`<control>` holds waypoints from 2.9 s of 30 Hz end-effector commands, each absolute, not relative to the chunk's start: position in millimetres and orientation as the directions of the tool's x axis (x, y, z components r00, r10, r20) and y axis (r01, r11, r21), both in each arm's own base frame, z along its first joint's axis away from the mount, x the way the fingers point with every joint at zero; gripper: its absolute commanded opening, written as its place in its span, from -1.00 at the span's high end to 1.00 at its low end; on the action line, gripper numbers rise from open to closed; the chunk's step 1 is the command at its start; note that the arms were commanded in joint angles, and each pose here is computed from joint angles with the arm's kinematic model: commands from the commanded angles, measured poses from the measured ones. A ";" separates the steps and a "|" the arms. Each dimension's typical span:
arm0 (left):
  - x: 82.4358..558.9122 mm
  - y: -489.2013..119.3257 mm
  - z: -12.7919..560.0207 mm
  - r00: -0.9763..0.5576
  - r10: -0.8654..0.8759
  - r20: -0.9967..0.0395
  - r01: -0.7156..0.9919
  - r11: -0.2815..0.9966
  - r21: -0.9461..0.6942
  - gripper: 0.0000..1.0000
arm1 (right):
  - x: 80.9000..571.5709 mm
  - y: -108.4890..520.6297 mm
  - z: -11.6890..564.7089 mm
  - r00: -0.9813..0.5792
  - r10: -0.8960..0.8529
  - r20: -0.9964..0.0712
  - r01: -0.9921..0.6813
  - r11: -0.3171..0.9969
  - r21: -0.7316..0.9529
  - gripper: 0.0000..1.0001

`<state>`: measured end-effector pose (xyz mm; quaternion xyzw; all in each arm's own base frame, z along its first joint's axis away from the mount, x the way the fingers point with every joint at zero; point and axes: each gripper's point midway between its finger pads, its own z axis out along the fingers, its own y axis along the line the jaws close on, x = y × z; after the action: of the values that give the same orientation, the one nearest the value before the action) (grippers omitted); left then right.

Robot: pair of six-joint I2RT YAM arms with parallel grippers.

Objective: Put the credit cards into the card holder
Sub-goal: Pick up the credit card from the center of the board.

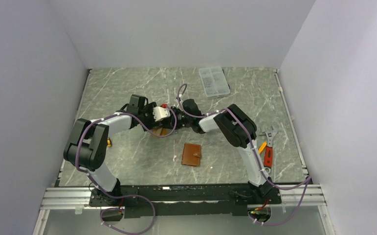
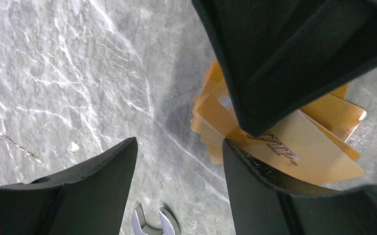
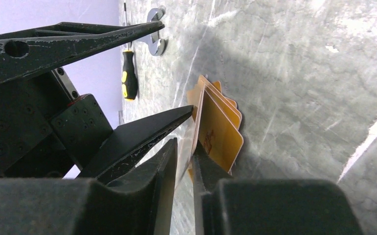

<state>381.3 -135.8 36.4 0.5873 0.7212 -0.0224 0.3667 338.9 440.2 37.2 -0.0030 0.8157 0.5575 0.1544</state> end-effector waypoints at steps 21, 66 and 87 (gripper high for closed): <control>346.3 -152.0 143.7 -0.416 0.356 -0.837 0.834 0.516 -0.195 -0.89 | 335.1 413.4 101.7 -0.889 0.137 -0.437 -0.381 0.308 0.872 1.00; 314.1 -160.4 132.4 -0.552 0.201 -0.809 0.816 0.330 -0.475 0.56 | 288.7 419.0 179.1 -0.887 0.073 -0.457 -0.459 -0.015 0.888 0.90; 322.0 -128.7 148.8 -0.563 0.168 -0.809 0.796 0.372 -0.477 1.00 | 287.9 409.2 149.5 -0.893 -0.001 -0.449 -0.447 0.090 0.890 0.88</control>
<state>308.2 -139.0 140.7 0.3025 0.7647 -0.4769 0.3102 289.5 411.3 134.1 -0.1291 0.7293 0.6512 0.1654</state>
